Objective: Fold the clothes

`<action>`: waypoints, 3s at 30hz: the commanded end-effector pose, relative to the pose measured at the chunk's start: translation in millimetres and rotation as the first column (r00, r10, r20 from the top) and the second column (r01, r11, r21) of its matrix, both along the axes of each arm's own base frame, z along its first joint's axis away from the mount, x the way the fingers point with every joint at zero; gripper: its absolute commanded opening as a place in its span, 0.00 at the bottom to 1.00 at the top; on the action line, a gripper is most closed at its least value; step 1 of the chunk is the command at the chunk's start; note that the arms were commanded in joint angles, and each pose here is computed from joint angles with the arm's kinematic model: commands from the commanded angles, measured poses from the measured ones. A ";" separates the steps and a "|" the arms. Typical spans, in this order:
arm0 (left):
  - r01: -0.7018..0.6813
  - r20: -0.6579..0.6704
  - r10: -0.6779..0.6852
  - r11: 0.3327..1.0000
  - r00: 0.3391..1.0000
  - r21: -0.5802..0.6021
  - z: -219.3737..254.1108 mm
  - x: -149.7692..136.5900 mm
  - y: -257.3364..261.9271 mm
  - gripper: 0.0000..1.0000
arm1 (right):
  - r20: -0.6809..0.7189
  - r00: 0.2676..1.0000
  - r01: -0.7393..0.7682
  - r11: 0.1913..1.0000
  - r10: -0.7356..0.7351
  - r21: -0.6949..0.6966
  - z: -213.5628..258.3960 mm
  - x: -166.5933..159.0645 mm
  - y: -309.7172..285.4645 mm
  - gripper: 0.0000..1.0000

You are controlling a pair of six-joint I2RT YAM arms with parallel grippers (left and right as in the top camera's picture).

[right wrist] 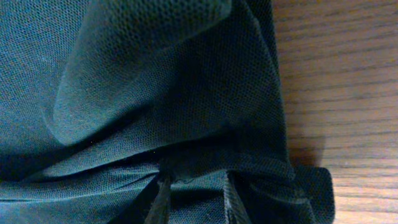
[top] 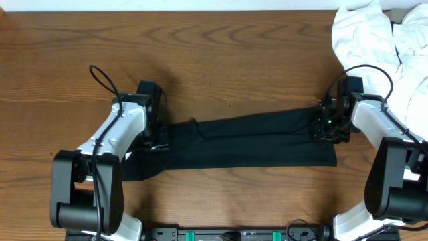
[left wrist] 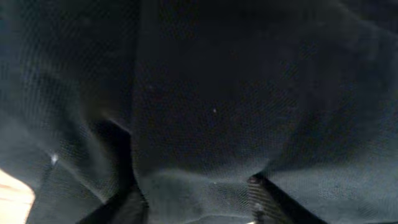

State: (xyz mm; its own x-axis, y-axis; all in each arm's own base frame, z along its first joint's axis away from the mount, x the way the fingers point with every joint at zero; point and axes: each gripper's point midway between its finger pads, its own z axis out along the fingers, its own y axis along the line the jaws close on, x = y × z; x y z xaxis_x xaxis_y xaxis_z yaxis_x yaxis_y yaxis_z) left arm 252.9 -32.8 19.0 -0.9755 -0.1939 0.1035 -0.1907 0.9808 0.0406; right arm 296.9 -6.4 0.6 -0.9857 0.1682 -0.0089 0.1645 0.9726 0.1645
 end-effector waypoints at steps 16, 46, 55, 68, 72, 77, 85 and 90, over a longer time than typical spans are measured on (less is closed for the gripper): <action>-0.011 0.000 0.011 1.000 1.000 -0.016 17.5 -10.1 -0.8 0.06 | -0.009 1.000 0.029 0.999 -0.029 -0.026 -4.3 -4.5 -8.8 0.27; -0.061 -0.101 0.065 0.997 0.993 0.040 3.0 -46.3 9.1 0.40 | -0.013 0.999 0.029 0.999 -0.030 -0.026 -5.5 -6.2 -8.6 0.27; -0.039 -0.092 0.043 0.998 0.995 0.042 3.0 -43.8 10.1 0.41 | 0.033 0.999 0.036 0.999 -0.036 -0.022 16.3 14.1 -12.0 0.40; -0.038 -0.089 0.042 0.998 0.995 0.045 2.8 -43.1 10.6 0.62 | 0.081 0.980 0.181 0.983 -0.184 0.044 46.2 26.6 -53.3 0.70; -0.038 -0.088 0.042 0.998 0.995 0.044 3.1 -43.0 10.6 0.78 | 0.067 0.989 0.122 0.985 -0.131 0.118 35.7 17.2 -37.8 0.71; -0.040 -0.067 0.042 0.998 0.997 0.041 7.3 -39.4 10.1 0.96 | 0.038 0.991 0.121 0.985 -0.127 0.126 19.8 3.5 -31.9 0.71; -0.058 0.051 0.057 0.998 0.997 0.021 30.3 -27.9 8.6 0.97 | 0.027 0.991 0.123 0.984 -0.128 0.129 6.0 -6.1 -29.0 0.71; -0.058 0.092 0.057 0.998 0.994 0.013 39.1 -25.5 8.3 0.97 | 0.042 0.991 0.122 0.979 -0.131 0.164 -1.0 -7.4 -22.0 0.70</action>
